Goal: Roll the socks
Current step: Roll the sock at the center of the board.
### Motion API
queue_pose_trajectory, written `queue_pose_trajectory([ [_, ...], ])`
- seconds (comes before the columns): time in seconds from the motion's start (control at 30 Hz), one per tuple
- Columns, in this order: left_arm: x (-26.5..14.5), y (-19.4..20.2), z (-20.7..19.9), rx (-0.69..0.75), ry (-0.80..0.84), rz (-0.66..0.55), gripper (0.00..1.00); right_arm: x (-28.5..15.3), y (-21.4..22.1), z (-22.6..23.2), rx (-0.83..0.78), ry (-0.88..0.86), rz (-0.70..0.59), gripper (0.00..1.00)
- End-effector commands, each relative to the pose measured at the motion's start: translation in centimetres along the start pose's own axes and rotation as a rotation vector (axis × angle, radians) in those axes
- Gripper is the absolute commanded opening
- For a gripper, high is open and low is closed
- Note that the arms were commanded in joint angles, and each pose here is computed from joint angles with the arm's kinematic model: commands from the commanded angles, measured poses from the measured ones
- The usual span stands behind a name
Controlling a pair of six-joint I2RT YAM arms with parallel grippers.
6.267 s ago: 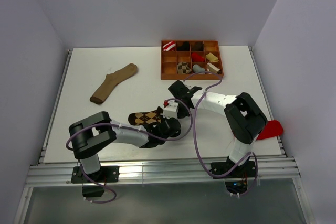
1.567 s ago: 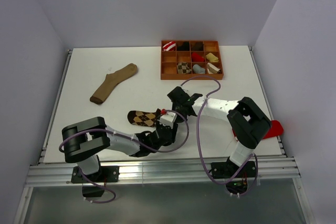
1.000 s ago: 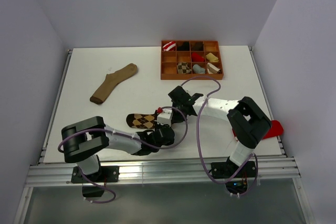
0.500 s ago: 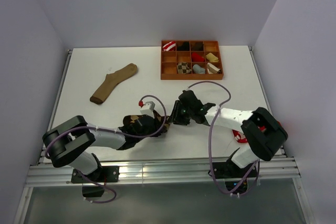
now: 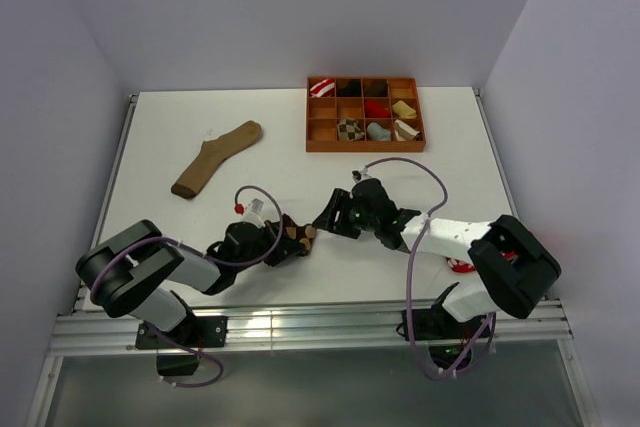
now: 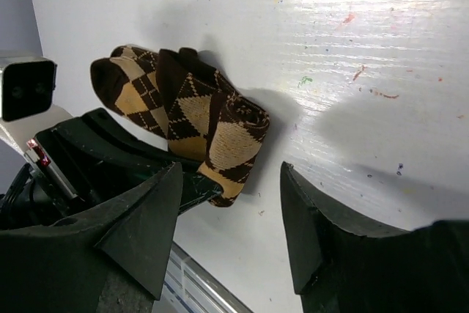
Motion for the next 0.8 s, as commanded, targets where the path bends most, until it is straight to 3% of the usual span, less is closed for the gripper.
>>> queue_pose_trajectory([
  [0.0,-0.7,0.0,-0.1,-0.127,0.058,0.009,0.01,0.7,-0.2,0.7,0.008,-0.080,-0.010,0.62],
  [0.27,-1.4,0.0,1.1,-0.221,0.062,-0.014,0.01,2.6,1.2,0.2,0.043,-0.125,0.088,0.61],
  [0.6,-1.4,0.2,1.7,-0.236,0.048,-0.008,0.01,4.9,3.1,-0.6,0.085,-0.146,0.208,0.56],
  [0.77,-1.4,0.2,1.6,-0.231,0.051,-0.008,0.01,5.6,3.6,-1.1,0.103,-0.157,0.226,0.43],
])
Point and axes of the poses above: each gripper's point midway between its finger pads, its own x axis out along the fingers, its own z axis along the line the jaws close on, y = z × x, the point moved 9 cm from there along -x, back along the fingers, and after that the axes turned 3 degrees about -x, right-handed, at the moved point
